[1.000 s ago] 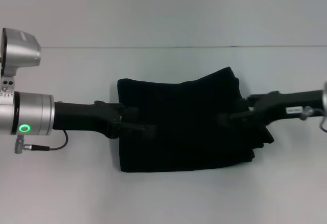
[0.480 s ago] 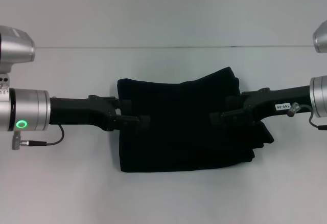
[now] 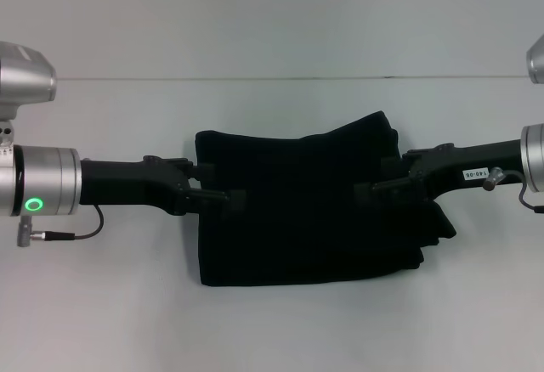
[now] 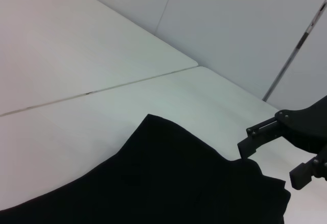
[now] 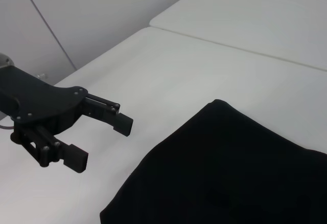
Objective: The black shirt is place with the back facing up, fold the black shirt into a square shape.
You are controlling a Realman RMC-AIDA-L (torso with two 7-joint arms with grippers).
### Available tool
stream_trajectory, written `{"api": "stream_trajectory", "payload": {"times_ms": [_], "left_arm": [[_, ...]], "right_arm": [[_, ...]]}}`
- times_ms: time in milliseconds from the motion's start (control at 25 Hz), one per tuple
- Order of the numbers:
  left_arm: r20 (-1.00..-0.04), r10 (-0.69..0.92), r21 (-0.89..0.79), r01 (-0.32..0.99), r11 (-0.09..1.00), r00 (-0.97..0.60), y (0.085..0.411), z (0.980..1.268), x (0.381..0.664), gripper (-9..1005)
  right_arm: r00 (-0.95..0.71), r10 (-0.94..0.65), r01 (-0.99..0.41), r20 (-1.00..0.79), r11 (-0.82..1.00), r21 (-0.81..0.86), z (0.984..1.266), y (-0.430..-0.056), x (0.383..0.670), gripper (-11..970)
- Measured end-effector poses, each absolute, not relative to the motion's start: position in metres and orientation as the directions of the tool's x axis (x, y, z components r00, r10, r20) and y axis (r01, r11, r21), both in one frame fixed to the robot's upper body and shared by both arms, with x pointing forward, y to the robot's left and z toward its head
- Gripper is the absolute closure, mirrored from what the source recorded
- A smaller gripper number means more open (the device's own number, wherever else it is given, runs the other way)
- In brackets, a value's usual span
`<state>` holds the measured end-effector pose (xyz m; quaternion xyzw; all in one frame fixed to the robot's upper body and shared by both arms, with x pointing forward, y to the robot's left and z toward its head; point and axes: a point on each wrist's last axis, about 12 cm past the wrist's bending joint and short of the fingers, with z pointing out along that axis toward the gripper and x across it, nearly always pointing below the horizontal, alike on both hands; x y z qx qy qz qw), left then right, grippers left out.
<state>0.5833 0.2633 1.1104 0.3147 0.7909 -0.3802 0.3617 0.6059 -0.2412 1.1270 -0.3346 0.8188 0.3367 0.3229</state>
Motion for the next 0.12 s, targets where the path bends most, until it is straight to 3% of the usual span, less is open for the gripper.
{"api": "stream_trajectory", "payload": {"times_ms": [120], "left_arm": [[-0.811, 0.227, -0.371, 0.774, 0.513, -0.539, 0.2635, 1.1103, 0.5833, 77]], "right_arm": [[-0.569, -0.332, -0.765, -0.752, 0.548, 0.337, 1.1277, -0.2399, 0.6064, 34]]}}
